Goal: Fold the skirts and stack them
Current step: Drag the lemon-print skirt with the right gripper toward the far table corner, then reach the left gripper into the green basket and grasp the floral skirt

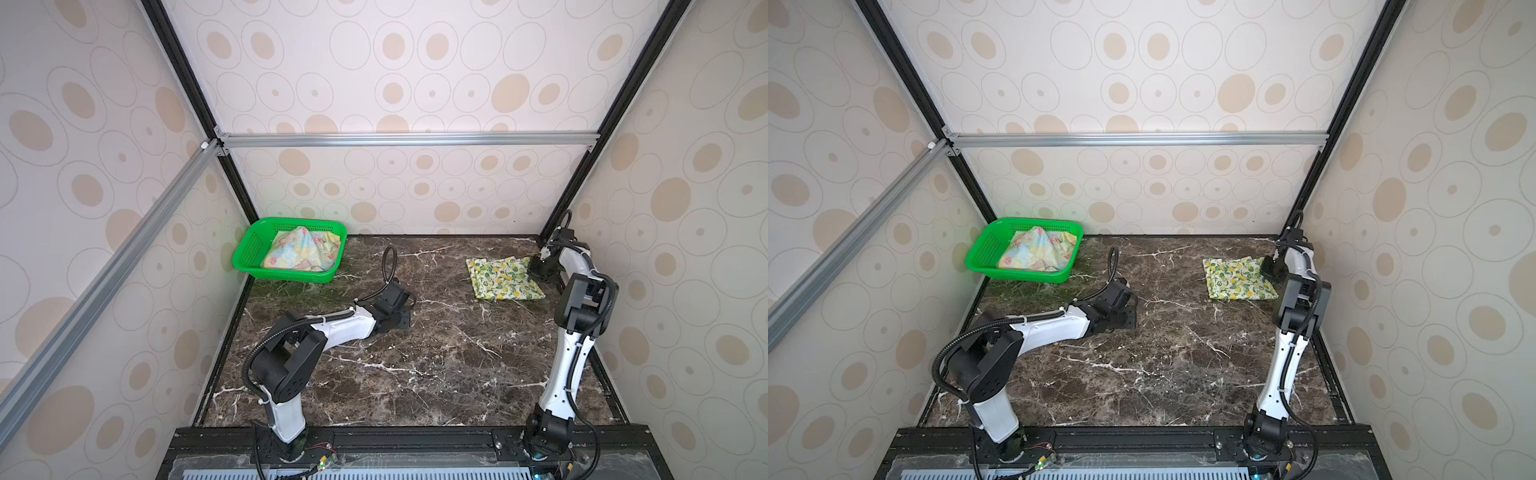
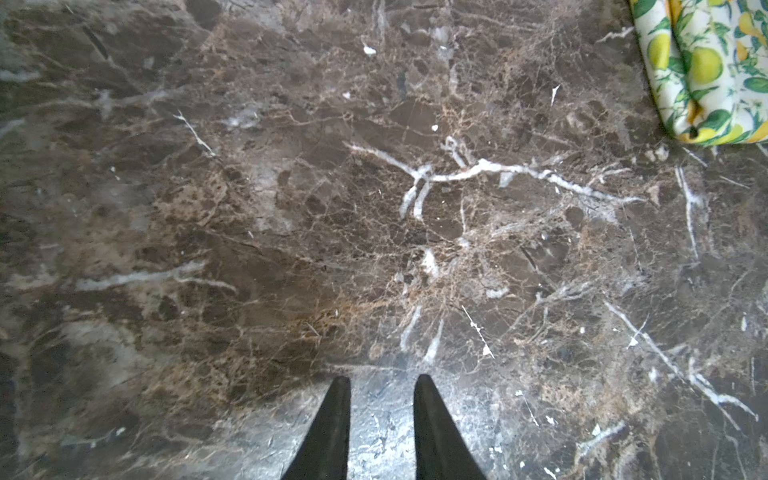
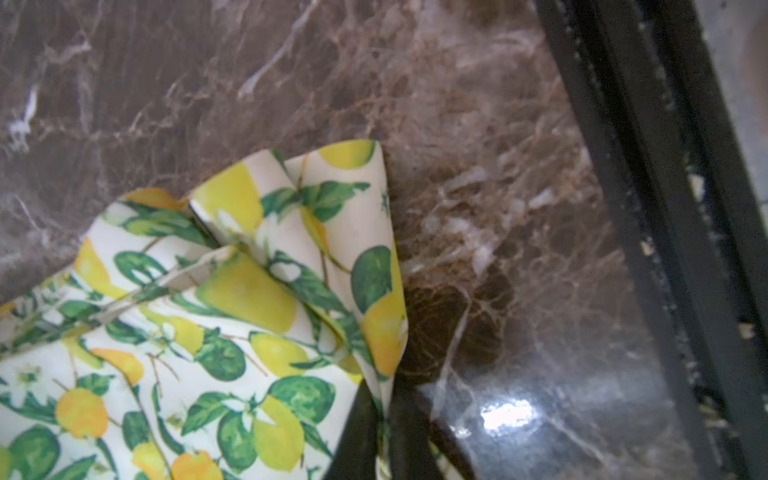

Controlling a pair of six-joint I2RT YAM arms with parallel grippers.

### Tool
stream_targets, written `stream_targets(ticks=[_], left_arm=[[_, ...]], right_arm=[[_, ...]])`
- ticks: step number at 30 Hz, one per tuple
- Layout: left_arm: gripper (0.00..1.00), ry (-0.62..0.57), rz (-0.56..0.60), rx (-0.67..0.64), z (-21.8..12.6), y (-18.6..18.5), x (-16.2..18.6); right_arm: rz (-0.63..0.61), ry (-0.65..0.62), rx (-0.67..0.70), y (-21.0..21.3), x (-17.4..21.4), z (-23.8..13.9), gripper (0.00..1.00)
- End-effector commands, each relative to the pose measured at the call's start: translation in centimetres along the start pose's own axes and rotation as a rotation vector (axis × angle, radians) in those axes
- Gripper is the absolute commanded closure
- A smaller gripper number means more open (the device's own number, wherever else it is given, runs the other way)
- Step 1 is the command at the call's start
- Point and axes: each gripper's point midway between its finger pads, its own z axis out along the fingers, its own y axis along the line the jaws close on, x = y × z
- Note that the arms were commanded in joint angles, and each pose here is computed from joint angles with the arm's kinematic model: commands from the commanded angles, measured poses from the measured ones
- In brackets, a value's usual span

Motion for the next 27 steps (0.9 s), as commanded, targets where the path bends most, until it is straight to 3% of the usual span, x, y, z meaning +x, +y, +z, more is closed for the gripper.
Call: stream_targets(ticks=[1,3,5,14,17,20,22,27], left_arm=[[0.73,-0.058,-0.027,-0.01,-1.3,0.3,-1.6],[0.72,-0.078,-0.028,-0.005,-2.0,0.3,-1.9],[0.69,-0.111,-0.028,-0.006,-3.0,0.4,-2.5],[0.4,-0.256,-0.025,-0.086,-7.6,3.0,-5.9],[0.27,-0.314,-0.064,-0.144,-9.0,5.9,-8.2],[0.21,-0.39,-0.099,-0.203,-10.6,9.2,-11.4],[0.14,-0.428,-0.128,-0.26,-11.5,12.1,-13.5],[0.09,-0.411,-0.237,-0.317,-11.4,19.9,-17.2]], right_arm=[[0.024,-0.02,-0.003,0.2,0.0,-2.9,0.65],[0.026,-0.046,-0.005,0.3,0.0,-3.8,0.58],[0.023,-0.064,-0.002,0.4,0.1,-4.9,0.56],[0.055,-0.129,-0.052,1.7,1.9,-9.7,0.52],[0.099,-0.151,-0.165,3.7,3.4,-10.6,0.52],[0.095,-0.153,-0.207,5.8,5.9,-10.4,0.52],[0.05,-0.125,-0.201,7.6,8.0,-10.1,0.52],[-0.064,-0.06,-0.214,12.6,12.4,-10.2,0.53]])
